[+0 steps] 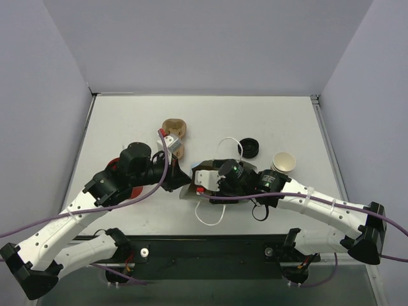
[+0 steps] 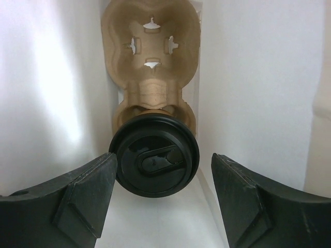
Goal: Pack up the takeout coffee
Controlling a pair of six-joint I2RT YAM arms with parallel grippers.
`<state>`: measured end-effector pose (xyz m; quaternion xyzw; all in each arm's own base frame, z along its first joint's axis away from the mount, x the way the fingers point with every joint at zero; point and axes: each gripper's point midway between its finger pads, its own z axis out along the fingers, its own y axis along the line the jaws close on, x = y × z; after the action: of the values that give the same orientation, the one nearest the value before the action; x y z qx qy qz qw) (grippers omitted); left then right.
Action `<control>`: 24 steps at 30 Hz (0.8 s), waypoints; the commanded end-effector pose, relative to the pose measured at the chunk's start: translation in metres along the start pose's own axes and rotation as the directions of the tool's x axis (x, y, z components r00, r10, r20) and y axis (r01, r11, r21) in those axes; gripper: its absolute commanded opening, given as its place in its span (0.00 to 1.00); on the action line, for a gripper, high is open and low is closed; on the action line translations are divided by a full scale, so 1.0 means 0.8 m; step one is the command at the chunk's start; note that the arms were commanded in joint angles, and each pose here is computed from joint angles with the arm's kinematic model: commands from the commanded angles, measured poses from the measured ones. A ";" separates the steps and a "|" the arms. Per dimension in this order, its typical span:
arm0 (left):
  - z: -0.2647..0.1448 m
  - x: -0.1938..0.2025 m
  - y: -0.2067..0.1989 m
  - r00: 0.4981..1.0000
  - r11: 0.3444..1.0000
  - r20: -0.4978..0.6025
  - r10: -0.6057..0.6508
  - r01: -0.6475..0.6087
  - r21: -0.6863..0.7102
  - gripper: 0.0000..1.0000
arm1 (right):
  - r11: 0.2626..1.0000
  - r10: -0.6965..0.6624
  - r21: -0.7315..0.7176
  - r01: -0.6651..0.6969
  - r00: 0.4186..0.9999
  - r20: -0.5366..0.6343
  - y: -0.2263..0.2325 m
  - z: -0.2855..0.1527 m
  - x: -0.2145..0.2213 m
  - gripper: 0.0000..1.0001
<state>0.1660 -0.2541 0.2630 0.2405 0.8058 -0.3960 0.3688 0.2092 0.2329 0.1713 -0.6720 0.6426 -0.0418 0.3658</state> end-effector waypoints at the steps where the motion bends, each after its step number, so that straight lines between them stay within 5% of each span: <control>1: -0.003 -0.012 -0.004 1.000 0.999 -0.008 -0.030 0.030 -0.023 0.00 | 0.996 0.074 0.049 -0.078 0.995 0.064 -0.023 -0.026 -0.022 0.74; 9: -0.003 -0.034 0.005 0.998 0.993 0.021 -0.054 0.056 -0.103 0.01 | 0.984 0.163 0.055 -0.171 0.979 0.125 -0.041 -0.046 -0.046 0.72; 14: -0.008 -0.060 0.016 0.997 0.982 0.068 -0.037 0.049 -0.184 0.42 | 0.962 0.230 0.113 -0.250 0.959 0.166 -0.073 -0.074 -0.062 0.68; 17: -0.019 -0.087 0.026 0.990 0.965 0.139 -0.026 0.061 -0.256 0.55 | 0.939 0.296 0.120 -0.323 0.934 0.200 -0.086 -0.090 -0.071 0.69; 24: -0.043 -0.132 0.042 0.976 0.921 0.216 0.031 0.056 -0.385 0.63 | 0.899 0.386 0.109 -0.424 0.886 0.258 -0.100 -0.119 -0.081 0.68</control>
<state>0.2230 -0.2338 0.3186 0.1387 0.8337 -0.2939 0.4464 0.2190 0.2547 0.2970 -0.5260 0.6977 0.0485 0.4839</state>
